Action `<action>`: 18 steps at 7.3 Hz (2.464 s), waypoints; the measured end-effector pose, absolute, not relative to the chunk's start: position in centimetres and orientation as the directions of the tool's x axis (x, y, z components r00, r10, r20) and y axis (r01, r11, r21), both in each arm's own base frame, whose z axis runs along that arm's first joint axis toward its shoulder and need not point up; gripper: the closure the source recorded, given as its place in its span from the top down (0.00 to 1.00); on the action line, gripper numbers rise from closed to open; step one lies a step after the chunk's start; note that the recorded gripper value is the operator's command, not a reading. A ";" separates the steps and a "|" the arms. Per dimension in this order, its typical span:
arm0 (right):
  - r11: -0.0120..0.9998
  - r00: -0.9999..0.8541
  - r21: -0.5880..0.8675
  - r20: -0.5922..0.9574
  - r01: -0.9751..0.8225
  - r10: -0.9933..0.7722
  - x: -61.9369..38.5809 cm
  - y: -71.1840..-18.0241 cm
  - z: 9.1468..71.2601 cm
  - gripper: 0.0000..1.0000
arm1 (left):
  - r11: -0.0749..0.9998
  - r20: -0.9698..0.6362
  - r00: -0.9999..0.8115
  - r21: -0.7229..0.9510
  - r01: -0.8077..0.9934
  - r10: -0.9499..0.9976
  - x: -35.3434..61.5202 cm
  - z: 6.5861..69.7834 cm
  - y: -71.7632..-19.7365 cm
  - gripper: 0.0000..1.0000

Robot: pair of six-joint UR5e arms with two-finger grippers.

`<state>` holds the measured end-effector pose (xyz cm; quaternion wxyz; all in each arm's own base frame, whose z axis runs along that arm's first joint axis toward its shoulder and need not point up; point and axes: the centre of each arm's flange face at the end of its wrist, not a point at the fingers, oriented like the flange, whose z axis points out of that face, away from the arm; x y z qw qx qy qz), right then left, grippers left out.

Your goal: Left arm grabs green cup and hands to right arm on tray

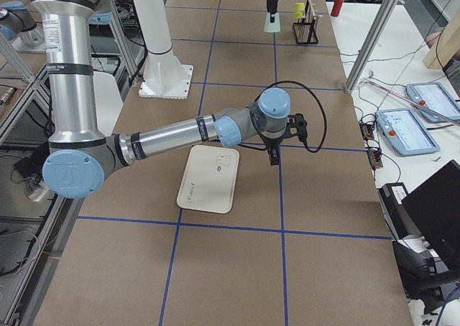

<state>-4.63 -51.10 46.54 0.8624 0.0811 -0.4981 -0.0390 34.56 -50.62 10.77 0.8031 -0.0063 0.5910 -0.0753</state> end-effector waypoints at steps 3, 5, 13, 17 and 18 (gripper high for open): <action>0.985 0.408 0.161 0.904 -0.057 -0.124 -6.7 -51.0 40.4 0.99 | 0.968 -0.972 -0.048 -0.235 0.088 -0.232 37.7 7.1 -44.7 0.00; 0.987 0.316 0.111 0.946 -0.113 -0.070 -9.9 -50.2 37.5 0.99 | 0.951 -0.943 -0.182 -0.298 0.082 -0.280 40.6 6.2 -41.3 0.00; 0.990 -0.112 -0.094 0.990 -0.106 0.082 -18.0 -43.5 30.5 0.93 | 0.917 -0.767 -0.528 -0.395 -0.058 -0.364 42.4 4.5 -35.0 0.00; 0.972 -0.491 -0.235 0.847 0.000 0.205 -22.2 -38.3 27.9 0.94 | 0.920 -0.686 -0.631 -0.374 -0.119 -0.361 40.5 7.1 -34.1 0.00; 0.968 -0.540 -0.249 0.811 0.032 0.227 -22.8 -37.5 27.5 0.94 | 0.917 -0.673 -0.641 -0.375 -0.134 -0.369 40.3 7.3 -34.0 0.00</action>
